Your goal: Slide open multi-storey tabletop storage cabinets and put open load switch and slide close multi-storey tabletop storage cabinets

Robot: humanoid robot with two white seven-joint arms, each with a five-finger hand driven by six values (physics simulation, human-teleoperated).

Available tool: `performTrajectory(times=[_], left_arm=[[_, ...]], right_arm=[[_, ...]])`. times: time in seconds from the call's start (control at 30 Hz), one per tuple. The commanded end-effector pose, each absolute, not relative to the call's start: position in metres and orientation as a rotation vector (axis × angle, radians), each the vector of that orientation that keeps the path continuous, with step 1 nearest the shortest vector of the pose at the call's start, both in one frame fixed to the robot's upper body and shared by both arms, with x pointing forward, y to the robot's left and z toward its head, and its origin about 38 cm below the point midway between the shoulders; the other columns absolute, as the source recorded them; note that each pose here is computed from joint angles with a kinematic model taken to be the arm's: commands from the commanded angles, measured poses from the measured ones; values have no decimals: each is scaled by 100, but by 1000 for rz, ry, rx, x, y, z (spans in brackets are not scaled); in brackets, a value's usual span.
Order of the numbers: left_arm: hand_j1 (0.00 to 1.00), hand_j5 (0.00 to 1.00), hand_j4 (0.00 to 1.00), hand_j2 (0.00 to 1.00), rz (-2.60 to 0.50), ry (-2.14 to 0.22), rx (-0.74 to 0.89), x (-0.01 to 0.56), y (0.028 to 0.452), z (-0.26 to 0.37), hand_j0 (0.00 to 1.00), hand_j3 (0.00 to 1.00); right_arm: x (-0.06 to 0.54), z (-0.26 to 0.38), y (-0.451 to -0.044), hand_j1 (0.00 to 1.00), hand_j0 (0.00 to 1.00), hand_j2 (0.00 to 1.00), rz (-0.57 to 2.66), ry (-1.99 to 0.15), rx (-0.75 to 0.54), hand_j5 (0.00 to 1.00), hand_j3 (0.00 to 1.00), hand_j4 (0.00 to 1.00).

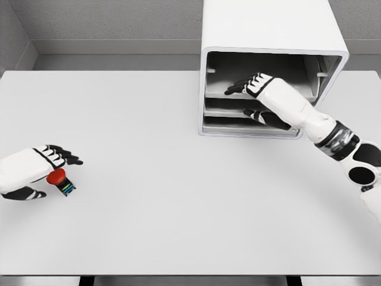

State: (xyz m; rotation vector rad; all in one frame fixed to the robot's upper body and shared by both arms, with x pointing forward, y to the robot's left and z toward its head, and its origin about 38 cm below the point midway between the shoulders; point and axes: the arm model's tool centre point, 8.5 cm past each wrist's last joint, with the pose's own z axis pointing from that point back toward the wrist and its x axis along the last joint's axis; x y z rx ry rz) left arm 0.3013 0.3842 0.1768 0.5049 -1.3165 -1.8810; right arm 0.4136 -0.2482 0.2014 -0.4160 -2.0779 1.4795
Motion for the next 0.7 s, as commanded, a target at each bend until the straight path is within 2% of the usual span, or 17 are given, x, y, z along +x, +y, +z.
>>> performTrajectory(times=[0.0, 0.13, 0.3, 0.5, 0.57, 0.67], left_arm=[[91, 91, 91, 91, -1876, -1324, 484, 300, 381, 173, 91, 91], [91, 91, 91, 91, -1885, -1325, 471, 301, 377, 171, 91, 91], [82, 82, 82, 82, -1882, -1316, 469, 301, 379, 169, 82, 82], [79, 79, 79, 79, -1875, -1297, 478, 304, 385, 167, 79, 79], [73, 73, 73, 73, -1874, -1298, 477, 304, 385, 168, 73, 73], [70, 70, 70, 70, -1875, -1298, 479, 304, 385, 168, 70, 70]], right_arm=[[417, 195, -248, 74, 74, 74, 1466, -2060, -401, 74, 74, 74], [420, 192, -244, 75, 75, 75, 1477, -2041, -386, 75, 75, 75], [429, 183, -251, 77, 77, 77, 1467, -1995, -391, 77, 77, 77], [441, 181, -262, 77, 77, 77, 1454, -1961, -419, 77, 77, 77], [442, 180, -262, 78, 78, 78, 1451, -1956, -420, 78, 78, 78], [444, 173, -262, 78, 78, 78, 1440, -1938, -410, 78, 78, 78]])
